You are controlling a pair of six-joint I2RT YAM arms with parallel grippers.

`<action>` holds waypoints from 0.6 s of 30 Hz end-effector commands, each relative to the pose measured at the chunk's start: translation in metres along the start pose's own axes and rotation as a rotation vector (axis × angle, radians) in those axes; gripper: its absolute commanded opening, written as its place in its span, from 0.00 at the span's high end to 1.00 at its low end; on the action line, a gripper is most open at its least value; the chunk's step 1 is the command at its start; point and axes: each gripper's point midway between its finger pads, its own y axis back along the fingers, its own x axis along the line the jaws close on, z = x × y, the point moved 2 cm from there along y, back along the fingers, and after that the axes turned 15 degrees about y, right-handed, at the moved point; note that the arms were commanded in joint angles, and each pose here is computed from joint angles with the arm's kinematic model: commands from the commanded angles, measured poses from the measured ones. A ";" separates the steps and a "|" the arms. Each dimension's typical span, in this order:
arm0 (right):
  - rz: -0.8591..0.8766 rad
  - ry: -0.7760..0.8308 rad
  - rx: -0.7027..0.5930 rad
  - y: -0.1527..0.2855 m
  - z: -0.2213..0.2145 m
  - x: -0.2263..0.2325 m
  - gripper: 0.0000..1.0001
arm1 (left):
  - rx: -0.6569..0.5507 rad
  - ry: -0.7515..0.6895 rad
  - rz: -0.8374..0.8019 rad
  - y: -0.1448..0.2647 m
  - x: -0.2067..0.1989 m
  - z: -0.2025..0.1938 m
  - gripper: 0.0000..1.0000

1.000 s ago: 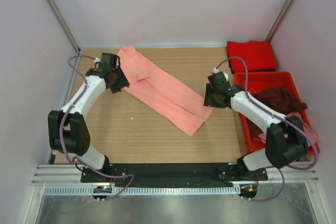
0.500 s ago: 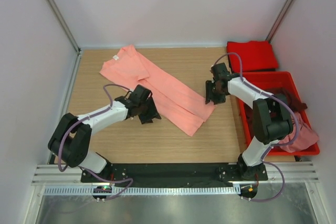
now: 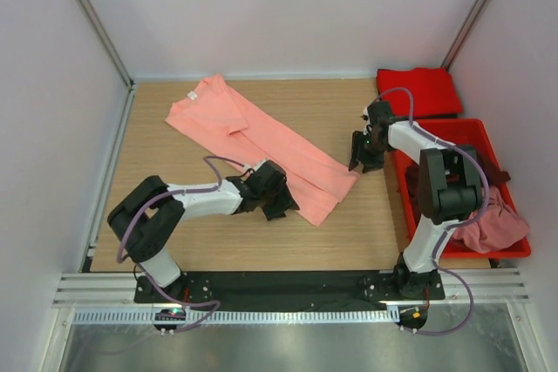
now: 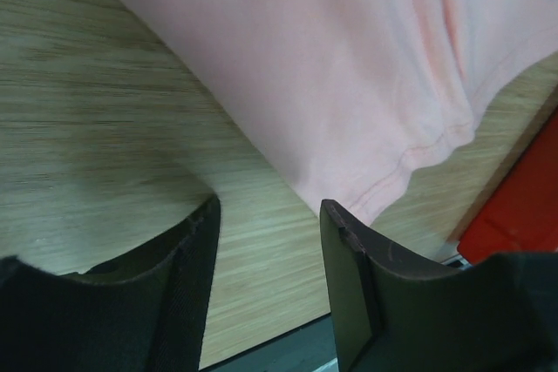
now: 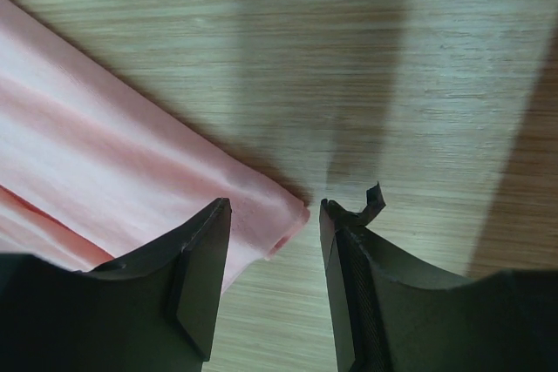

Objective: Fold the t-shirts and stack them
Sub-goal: Fold the tshirt

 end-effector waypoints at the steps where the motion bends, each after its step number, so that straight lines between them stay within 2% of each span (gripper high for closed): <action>1: 0.069 0.005 -0.009 0.005 0.004 0.005 0.48 | -0.011 0.061 -0.013 -0.012 -0.008 -0.009 0.49; 8: 0.124 -0.025 0.019 -0.005 -0.015 0.005 0.55 | 0.021 0.078 0.008 -0.026 0.001 -0.032 0.50; 16: 0.097 -0.042 0.055 -0.013 -0.028 -0.002 0.73 | -0.002 0.071 0.110 -0.025 0.028 -0.034 0.57; 18: 0.110 -0.055 0.052 -0.012 -0.030 0.001 0.75 | -0.001 0.074 0.122 -0.025 0.031 -0.035 0.59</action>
